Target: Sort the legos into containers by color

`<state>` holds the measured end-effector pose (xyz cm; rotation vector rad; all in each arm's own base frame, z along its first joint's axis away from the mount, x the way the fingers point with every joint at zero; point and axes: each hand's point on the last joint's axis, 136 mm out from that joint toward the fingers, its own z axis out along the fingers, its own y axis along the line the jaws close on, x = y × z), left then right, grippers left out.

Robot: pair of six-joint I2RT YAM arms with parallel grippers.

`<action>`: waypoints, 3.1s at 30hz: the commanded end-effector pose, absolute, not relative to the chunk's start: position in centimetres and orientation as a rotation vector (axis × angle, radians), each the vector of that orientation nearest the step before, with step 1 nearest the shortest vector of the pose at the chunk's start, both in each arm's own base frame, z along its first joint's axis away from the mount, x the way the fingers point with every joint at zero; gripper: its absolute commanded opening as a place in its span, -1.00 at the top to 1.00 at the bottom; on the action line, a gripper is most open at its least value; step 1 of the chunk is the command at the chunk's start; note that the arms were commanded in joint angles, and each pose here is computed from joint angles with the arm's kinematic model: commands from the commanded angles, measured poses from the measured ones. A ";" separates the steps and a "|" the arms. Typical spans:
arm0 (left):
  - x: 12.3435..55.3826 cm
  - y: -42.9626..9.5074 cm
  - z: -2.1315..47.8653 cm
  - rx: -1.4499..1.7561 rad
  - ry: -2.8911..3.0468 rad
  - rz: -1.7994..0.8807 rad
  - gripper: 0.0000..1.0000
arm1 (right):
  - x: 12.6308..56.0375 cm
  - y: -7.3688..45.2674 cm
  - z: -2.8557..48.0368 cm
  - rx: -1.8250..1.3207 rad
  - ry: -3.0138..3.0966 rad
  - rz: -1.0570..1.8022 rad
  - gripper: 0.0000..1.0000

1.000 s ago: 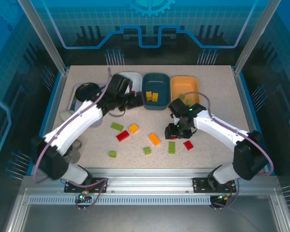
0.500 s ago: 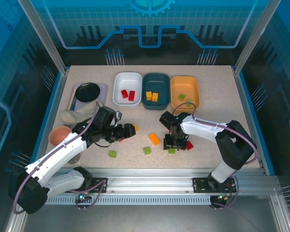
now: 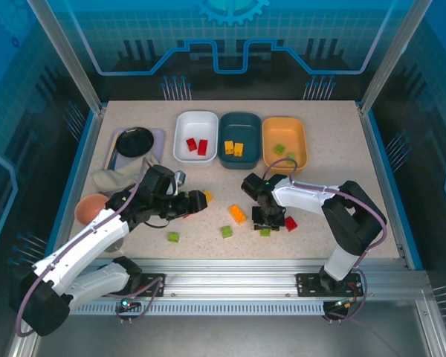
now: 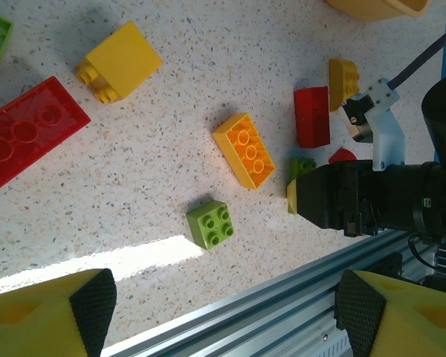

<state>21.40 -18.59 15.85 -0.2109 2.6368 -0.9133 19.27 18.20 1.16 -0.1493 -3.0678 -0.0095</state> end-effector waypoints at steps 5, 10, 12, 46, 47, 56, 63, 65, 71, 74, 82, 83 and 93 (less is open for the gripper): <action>21.0 -18.9 17.0 -0.202 2.620 -0.955 -0.64 | 20.4 18.3 3.7 -0.088 -3.187 0.035 0.55; 23.1 -19.3 20.6 -0.168 2.548 -0.924 -0.64 | 23.5 17.3 11.0 -0.052 -3.344 -0.031 0.54; 24.4 -19.9 21.9 -0.169 2.517 -0.921 -0.64 | 25.9 16.4 13.3 -0.071 -3.399 -0.075 0.54; 35.4 -23.6 16.4 -0.511 2.712 -0.643 -0.56 | 55.9 9.3 11.3 -0.135 -3.509 -0.169 -0.20; 34.8 -22.7 16.1 -0.520 2.731 -0.585 -0.56 | 55.8 9.8 12.9 -0.120 -3.538 -0.198 -0.22; 27.1 -14.0 11.2 -0.842 2.852 -0.196 -0.69 | 47.4 19.8 23.7 0.269 -3.708 -0.723 -0.36; 25.5 -12.2 8.9 -1.089 2.834 -0.240 -0.70 | 34.5 25.2 19.6 0.612 -3.481 -0.998 -0.36; 26.3 -12.7 8.5 -0.953 2.887 -0.253 -0.67 | 31.4 25.4 18.2 0.631 -3.418 -1.033 -0.37; 27.6 -15.4 7.1 -0.240 3.059 -0.357 -0.66 | 27.0 23.9 15.8 0.593 -3.362 -0.994 -0.38; 27.4 -15.2 7.0 0.021 3.095 -0.311 -0.65 | 26.5 23.3 15.8 0.594 -3.375 -0.963 -0.39; 27.9 -14.9 5.7 0.284 3.110 -0.230 -0.68 | 26.8 23.0 16.1 0.547 -3.394 -0.945 -0.39; 28.0 -15.0 5.5 0.304 3.108 -0.232 -0.68 | 26.8 23.0 16.2 0.541 -3.397 -0.945 -0.39; 26.7 -15.8 3.1 0.386 3.141 -0.298 -0.61 | 26.8 22.6 16.3 0.501 -3.417 -0.922 -0.39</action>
